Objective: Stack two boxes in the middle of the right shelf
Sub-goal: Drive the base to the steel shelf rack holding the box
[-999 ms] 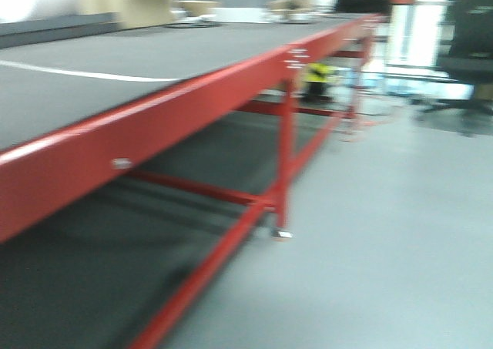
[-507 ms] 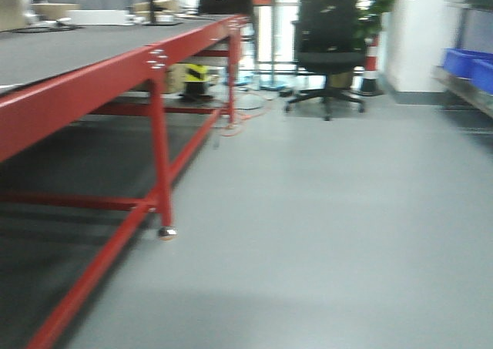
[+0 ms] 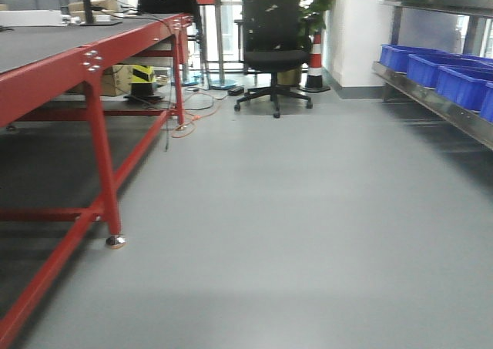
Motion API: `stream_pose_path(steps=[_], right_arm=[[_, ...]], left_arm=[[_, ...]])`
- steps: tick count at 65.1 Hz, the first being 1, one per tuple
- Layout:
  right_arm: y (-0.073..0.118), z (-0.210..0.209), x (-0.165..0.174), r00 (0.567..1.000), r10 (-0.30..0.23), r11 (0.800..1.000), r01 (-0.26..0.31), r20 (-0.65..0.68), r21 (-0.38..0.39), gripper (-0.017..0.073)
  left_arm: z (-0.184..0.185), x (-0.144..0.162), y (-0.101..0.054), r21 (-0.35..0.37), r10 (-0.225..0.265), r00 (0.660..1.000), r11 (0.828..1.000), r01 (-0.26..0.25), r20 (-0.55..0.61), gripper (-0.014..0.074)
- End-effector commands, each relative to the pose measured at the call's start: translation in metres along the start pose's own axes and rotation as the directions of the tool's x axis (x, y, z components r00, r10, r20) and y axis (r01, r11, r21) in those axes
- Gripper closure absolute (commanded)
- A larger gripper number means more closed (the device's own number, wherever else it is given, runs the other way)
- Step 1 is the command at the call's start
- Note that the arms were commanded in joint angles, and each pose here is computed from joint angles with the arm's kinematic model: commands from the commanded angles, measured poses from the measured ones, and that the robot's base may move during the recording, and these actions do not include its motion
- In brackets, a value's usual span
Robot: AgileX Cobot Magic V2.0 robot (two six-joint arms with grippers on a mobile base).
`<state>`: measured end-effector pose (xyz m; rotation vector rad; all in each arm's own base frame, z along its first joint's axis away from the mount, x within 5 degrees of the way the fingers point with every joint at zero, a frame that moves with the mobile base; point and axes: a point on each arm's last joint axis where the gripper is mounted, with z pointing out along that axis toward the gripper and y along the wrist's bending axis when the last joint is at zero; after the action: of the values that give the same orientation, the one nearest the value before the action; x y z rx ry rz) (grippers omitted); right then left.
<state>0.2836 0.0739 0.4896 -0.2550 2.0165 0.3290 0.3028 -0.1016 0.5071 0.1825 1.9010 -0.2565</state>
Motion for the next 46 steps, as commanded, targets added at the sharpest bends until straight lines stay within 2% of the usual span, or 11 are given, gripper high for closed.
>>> stream_pose_path(steps=[1,46], right_arm=[[-0.0008,-0.0063,-0.0066,0.999,-0.011,1.000,0.010,0.053,0.012,0.0711],[-0.0008,-0.0063,-0.0066,0.999,-0.011,1.000,0.010,0.053,0.012,0.0711]], left_arm=[[-0.0080,-0.0109,-0.0010,0.020,-0.011,0.996,1.000,0.009,0.094,0.0705],[-0.0080,-0.0109,-0.0010,0.020,-0.011,0.996,1.000,0.009,0.094,0.0705]])
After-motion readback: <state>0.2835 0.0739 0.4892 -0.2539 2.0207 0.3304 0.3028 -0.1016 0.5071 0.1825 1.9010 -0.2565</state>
